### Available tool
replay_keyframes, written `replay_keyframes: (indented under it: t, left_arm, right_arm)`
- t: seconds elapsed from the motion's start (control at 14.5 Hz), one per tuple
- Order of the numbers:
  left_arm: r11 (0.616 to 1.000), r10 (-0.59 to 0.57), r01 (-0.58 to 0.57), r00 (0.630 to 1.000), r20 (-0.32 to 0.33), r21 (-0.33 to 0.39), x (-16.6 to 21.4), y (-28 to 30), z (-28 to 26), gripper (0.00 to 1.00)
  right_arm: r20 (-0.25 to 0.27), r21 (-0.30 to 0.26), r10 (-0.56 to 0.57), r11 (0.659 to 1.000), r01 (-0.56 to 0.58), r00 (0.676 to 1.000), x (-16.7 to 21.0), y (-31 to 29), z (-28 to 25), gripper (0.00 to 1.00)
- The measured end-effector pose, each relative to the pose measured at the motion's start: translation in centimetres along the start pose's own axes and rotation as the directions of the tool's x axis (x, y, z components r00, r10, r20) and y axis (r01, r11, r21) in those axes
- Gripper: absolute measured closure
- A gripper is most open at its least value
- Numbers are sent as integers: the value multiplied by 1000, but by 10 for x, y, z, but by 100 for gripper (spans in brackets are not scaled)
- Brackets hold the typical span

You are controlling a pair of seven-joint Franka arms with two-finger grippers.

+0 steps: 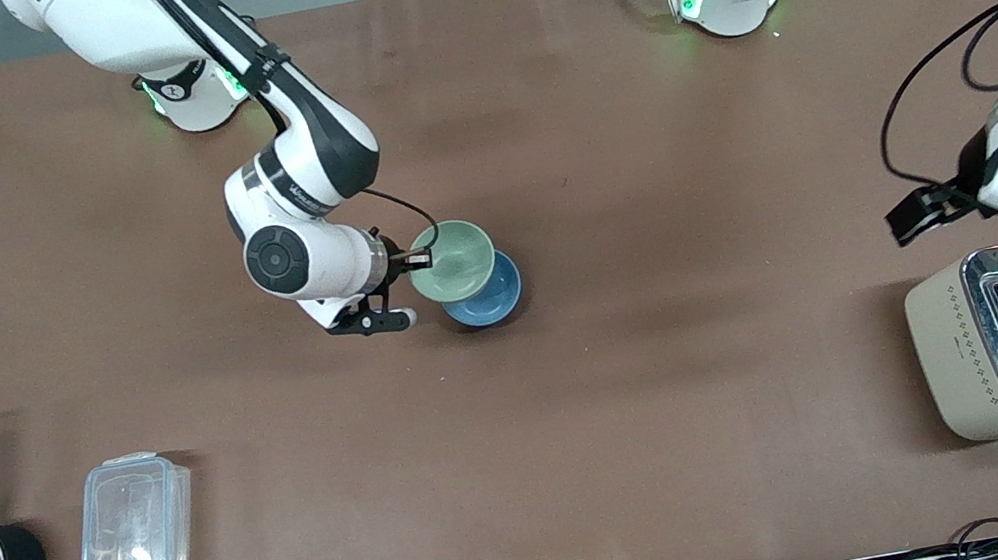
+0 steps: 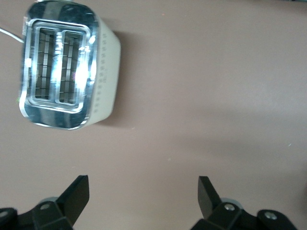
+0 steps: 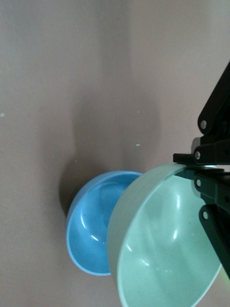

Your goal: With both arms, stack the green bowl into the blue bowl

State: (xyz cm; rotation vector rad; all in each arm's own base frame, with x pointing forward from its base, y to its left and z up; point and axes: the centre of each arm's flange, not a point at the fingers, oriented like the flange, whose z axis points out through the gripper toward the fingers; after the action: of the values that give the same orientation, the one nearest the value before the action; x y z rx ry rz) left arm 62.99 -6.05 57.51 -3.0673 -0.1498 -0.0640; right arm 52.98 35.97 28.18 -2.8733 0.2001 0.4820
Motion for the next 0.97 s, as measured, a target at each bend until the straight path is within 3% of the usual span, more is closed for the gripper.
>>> replay_keyframes:
  t: [0.28, 0.55, 0.97]
  left_arm:
    - [999, 26, -27, 999, 44, 18, -20, -36, -27, 0]
    - [1000, 15, -14, 999, 53, -22, -27, -56, -39, 0]
    - [999, 32, -31, 998, 58, -17, -55, -43, -55, 0]
  right_arm:
    - [35, 4, 22, 1000, -22, 999, 3, 2, 20, 96]
    - [58, 24, 31, 999, -32, 998, -2, -5, 28, 96]
    - [-5, 69, 54, 996, -53, 999, 9, -8, 31, 96]
